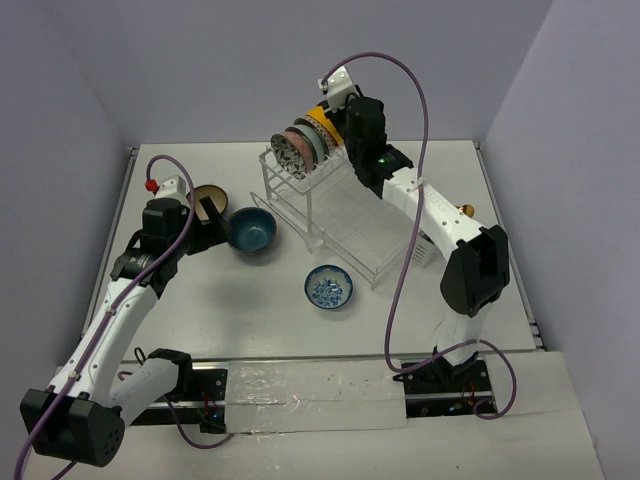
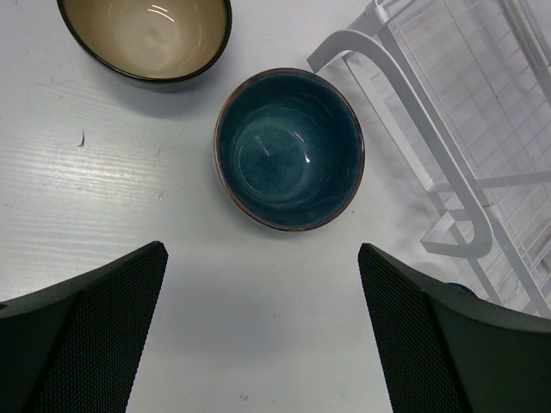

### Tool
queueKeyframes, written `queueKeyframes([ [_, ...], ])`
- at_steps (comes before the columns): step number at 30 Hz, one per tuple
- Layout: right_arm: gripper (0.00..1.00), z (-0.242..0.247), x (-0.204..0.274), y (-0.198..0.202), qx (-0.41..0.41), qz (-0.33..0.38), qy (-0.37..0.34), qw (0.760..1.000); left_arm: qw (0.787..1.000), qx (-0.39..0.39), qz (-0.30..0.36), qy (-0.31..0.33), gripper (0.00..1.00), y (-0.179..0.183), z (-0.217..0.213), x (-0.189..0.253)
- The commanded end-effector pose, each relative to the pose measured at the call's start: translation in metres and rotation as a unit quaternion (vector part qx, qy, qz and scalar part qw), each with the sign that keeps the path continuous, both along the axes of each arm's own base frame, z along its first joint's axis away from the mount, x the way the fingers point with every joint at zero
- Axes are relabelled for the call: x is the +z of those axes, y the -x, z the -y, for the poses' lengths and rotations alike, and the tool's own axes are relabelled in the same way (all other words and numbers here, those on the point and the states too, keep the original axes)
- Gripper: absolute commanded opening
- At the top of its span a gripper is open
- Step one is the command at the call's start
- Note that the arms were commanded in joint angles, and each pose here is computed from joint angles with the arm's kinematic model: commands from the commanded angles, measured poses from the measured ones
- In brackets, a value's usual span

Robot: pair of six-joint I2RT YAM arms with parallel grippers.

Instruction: Load the bowls into the dish rack

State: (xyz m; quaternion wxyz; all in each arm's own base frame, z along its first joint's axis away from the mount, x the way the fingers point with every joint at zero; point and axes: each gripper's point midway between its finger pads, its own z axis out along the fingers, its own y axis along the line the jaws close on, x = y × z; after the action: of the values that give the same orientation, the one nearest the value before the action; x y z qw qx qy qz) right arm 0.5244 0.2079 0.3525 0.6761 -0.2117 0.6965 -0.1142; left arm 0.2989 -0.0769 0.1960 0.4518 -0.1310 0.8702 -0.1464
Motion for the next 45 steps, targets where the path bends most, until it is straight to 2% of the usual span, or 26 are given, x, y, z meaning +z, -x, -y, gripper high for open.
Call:
queueKeyframes([
  [1, 0.45, -0.003, 0.047, 0.021, 0.021, 0.042, -0.027, 0.999, 1.000, -0.001, 0.028, 0.002, 0.98, -0.004, -0.001, 0.014],
  [10, 0.45, -0.015, 0.039, 0.038, 0.069, 0.005, -0.034, 0.997, 1.000, -0.002, 0.031, 0.003, 0.98, -0.003, -0.001, 0.015],
  [16, 0.44, -0.006, 0.051, 0.038, 0.045, 0.013, -0.056, 0.997, 1.000, -0.001, 0.031, 0.003, 0.98, -0.002, -0.001, 0.016],
  [22, 0.44, -0.014, 0.060, 0.042, 0.076, 0.005, -0.075, 0.994, 0.999, -0.001, 0.032, 0.004, 0.98, -0.002, -0.001, 0.016],
  [31, 0.42, -0.016, 0.042, 0.029, 0.058, -0.013, -0.082, 0.995, 0.999, -0.001, 0.032, 0.002, 0.98, -0.002, -0.001, 0.016],
  [39, 0.40, -0.011, 0.074, 0.033, 0.080, -0.009, -0.134, 0.988, 0.999, 0.000, 0.033, 0.003, 0.98, -0.002, -0.001, 0.017],
  [45, 0.36, 0.011, 0.072, 0.018, 0.009, -0.004, -0.162, 0.987, 0.999, -0.001, 0.034, 0.004, 0.98, -0.002, -0.001, 0.017],
])
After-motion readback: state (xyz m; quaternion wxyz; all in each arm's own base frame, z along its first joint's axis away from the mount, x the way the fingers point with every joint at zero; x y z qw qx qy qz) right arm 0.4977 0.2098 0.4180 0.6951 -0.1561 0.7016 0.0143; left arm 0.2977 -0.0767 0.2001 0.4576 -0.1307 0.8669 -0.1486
